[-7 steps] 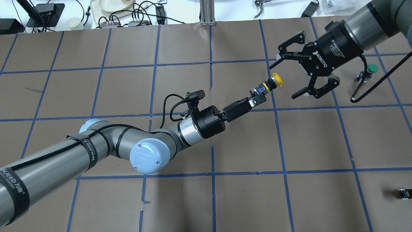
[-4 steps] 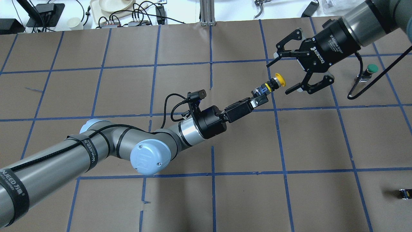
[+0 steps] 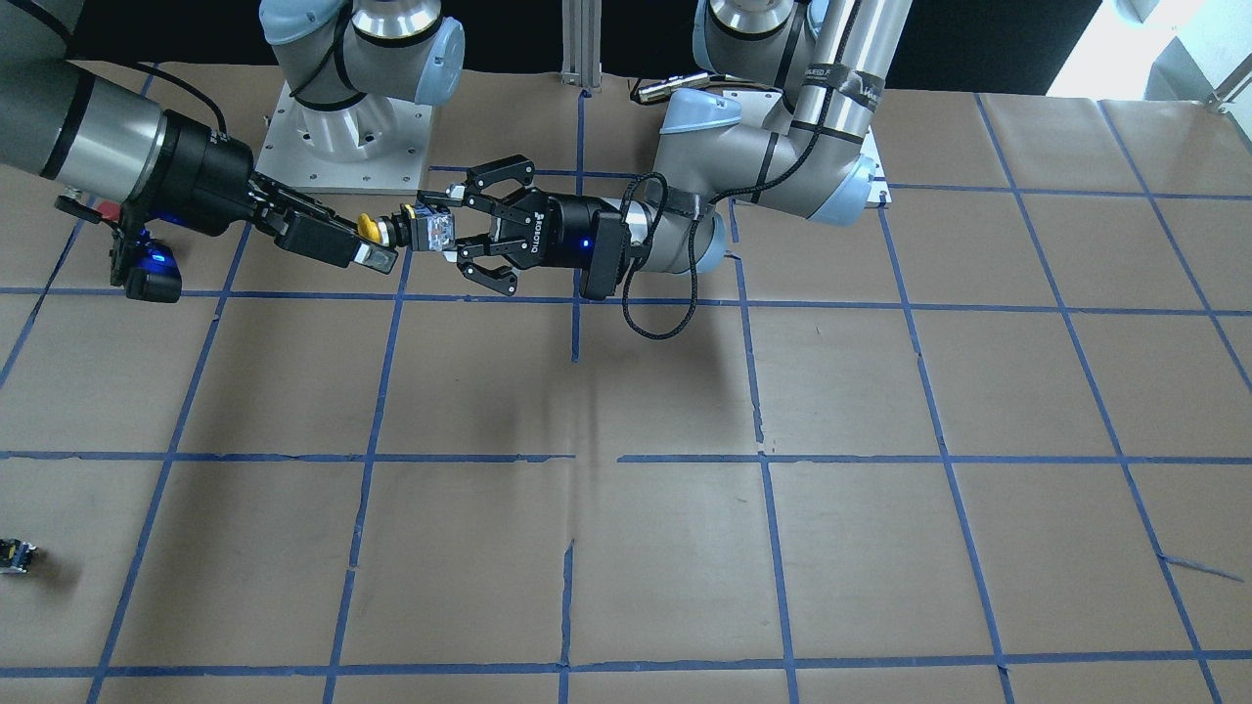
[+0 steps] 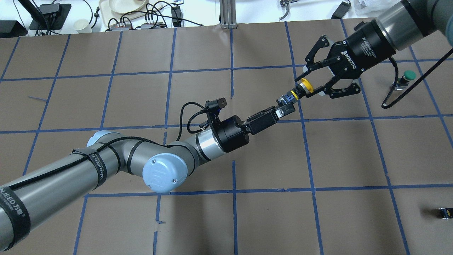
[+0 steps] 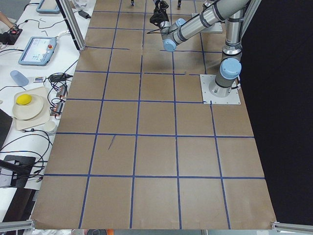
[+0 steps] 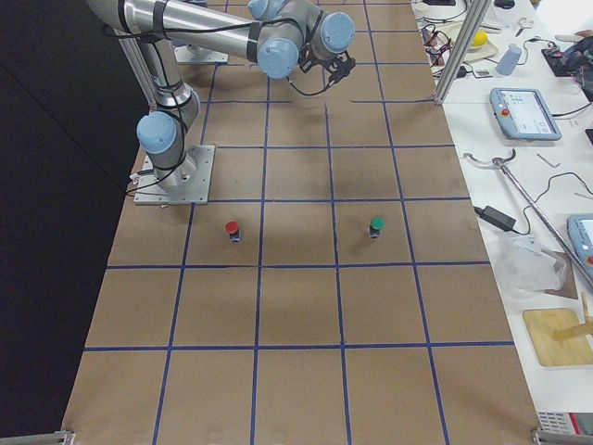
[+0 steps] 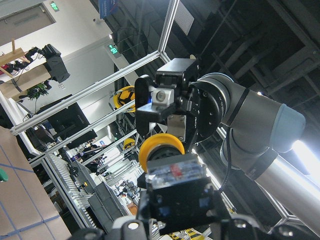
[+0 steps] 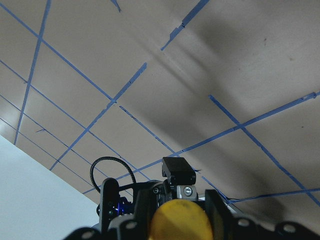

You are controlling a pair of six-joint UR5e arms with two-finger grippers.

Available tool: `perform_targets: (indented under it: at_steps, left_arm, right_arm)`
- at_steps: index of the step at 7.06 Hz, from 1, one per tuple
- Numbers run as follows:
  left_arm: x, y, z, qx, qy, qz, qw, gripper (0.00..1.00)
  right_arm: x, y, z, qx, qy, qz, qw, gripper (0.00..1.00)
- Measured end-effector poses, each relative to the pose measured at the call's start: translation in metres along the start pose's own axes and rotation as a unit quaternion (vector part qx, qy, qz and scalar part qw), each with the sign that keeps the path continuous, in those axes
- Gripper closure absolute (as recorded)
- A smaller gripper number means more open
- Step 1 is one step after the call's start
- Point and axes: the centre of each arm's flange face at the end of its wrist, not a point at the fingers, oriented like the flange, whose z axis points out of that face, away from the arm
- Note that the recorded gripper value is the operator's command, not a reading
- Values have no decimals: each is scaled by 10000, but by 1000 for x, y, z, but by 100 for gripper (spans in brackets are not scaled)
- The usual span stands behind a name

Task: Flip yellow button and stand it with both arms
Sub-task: 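Close the right gripper on the yellow cap held by the left gripper, then open the left gripper and pull it back while the right gripper carries the button away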

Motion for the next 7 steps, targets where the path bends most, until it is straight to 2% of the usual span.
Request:
perform_targets:
  at_steps: [1,2,3,4,7]
  left_arm:
    - [0,0,0,-4,4,5,10000,73]
    - [0,0,0,-5,5,9,10000,49]
    - [0,0,0,-2,5,11,10000,10]
    - [1,-1,1,1,20,28,10000,0]
    - [7,-12,10,-95,142,67,9998,0]
  right_arm:
    - [0,1,0,-1,-5,4,10000,91]
    - [-1,1,-1,2,-9,2,10000,91]
    - [-1,2,-2,14,-13,-9,10000,92]
    - [-4,2,-5,42,-23,-29,10000,92]
    - [-7,3,-11,108,-18,-63,9999,92]
